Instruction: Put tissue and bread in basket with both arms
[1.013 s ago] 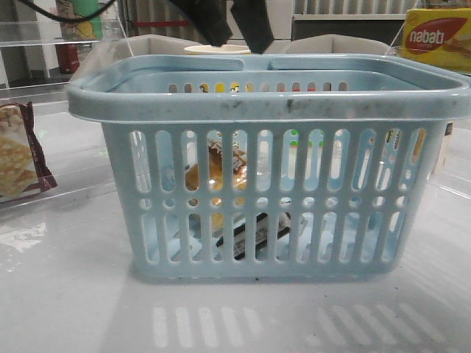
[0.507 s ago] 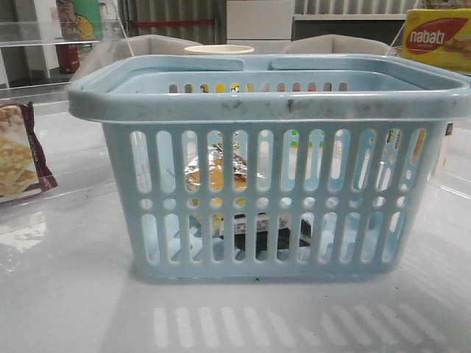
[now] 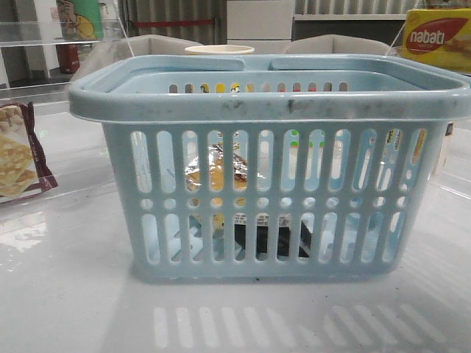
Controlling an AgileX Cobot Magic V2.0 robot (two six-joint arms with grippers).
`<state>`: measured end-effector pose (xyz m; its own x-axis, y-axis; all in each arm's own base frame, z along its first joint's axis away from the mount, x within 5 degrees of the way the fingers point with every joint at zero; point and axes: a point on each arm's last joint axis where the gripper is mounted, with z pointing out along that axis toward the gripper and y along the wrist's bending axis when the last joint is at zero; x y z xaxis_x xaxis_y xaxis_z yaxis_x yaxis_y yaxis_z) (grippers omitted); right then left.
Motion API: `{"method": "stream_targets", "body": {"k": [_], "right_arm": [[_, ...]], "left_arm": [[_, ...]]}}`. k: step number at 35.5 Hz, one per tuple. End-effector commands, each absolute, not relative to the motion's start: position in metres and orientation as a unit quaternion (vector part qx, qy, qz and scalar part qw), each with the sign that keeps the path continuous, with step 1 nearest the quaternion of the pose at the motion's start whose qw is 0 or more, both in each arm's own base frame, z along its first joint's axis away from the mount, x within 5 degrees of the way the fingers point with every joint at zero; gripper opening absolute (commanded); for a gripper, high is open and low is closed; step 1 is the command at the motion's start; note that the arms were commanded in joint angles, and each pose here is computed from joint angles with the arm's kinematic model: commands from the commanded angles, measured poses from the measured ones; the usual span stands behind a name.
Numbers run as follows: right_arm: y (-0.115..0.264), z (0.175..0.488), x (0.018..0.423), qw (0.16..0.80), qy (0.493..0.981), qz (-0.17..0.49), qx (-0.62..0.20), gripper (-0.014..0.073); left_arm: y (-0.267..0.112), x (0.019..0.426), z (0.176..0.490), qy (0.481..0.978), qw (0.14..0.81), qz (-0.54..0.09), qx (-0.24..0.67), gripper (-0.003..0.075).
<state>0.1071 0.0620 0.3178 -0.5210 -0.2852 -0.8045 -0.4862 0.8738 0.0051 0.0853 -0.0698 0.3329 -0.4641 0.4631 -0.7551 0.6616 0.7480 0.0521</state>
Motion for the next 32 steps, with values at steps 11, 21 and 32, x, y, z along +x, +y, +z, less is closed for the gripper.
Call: {"method": "stream_targets", "body": {"k": [11,21,32], "right_arm": [[0.0607,0.3289,0.1083,0.462,0.850,0.107,-0.229,0.0221],[0.0605,0.3284,0.1080,0.459,0.851,0.106,-0.230,0.0056],[0.0605,0.3284,0.1080,0.459,0.851,0.106,-0.230,0.0056]], "left_arm": [[-0.0732,0.0895,0.3415,0.831,0.435,-0.140,0.318,0.0277],[-0.0737,0.0898,0.3418,0.829,0.438,-0.142,0.318,0.0091],[-0.0733,0.0893,0.3415,0.827,0.443,-0.144,0.317,0.0091]]}}
